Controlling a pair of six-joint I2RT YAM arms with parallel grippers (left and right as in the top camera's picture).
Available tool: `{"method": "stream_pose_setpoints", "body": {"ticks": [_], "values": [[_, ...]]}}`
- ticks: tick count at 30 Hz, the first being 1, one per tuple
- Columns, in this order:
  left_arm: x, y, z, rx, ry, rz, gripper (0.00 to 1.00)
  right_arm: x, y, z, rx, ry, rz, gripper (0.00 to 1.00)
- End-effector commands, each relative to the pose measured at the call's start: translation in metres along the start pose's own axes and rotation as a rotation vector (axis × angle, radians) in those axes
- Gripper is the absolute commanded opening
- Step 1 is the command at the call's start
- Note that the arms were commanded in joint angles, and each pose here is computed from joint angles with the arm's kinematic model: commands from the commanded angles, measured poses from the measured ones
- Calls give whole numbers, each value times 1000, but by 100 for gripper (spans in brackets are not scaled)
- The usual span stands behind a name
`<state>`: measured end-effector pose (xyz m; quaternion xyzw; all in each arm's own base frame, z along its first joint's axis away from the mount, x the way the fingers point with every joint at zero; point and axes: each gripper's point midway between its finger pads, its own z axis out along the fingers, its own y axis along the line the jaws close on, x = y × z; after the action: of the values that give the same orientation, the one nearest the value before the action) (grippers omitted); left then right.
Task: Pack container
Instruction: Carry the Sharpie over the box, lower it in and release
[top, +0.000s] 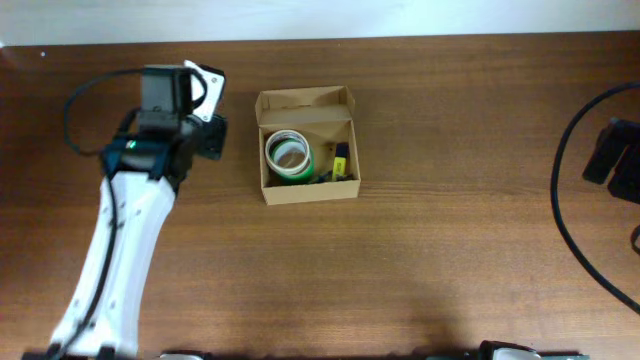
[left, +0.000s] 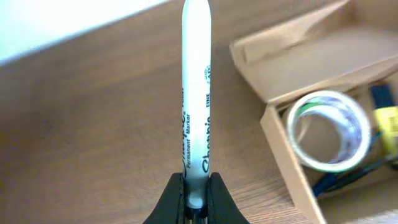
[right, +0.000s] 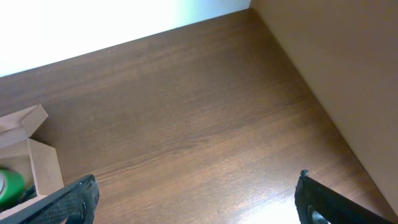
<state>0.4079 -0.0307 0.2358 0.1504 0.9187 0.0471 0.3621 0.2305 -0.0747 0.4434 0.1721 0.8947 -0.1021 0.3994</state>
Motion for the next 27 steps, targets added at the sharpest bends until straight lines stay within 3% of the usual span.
{"method": "stream_pose_setpoints", "body": {"ticks": [1, 9, 17, 27], "values": [[-7, -24, -5, 131, -39, 44, 2, 3, -1, -4, -3, -3, 0, 99], [-4, -87, 4, 288, -12, 185, 2, 3, -1, -4, -6, -3, 0, 99], [20, -169, 27, 446, 51, 492, 2, 3, 0, -4, -9, -2, 0, 99], [68, -199, 68, 578, 176, 737, 2, 3, 0, -4, -9, -3, 0, 99]]}}
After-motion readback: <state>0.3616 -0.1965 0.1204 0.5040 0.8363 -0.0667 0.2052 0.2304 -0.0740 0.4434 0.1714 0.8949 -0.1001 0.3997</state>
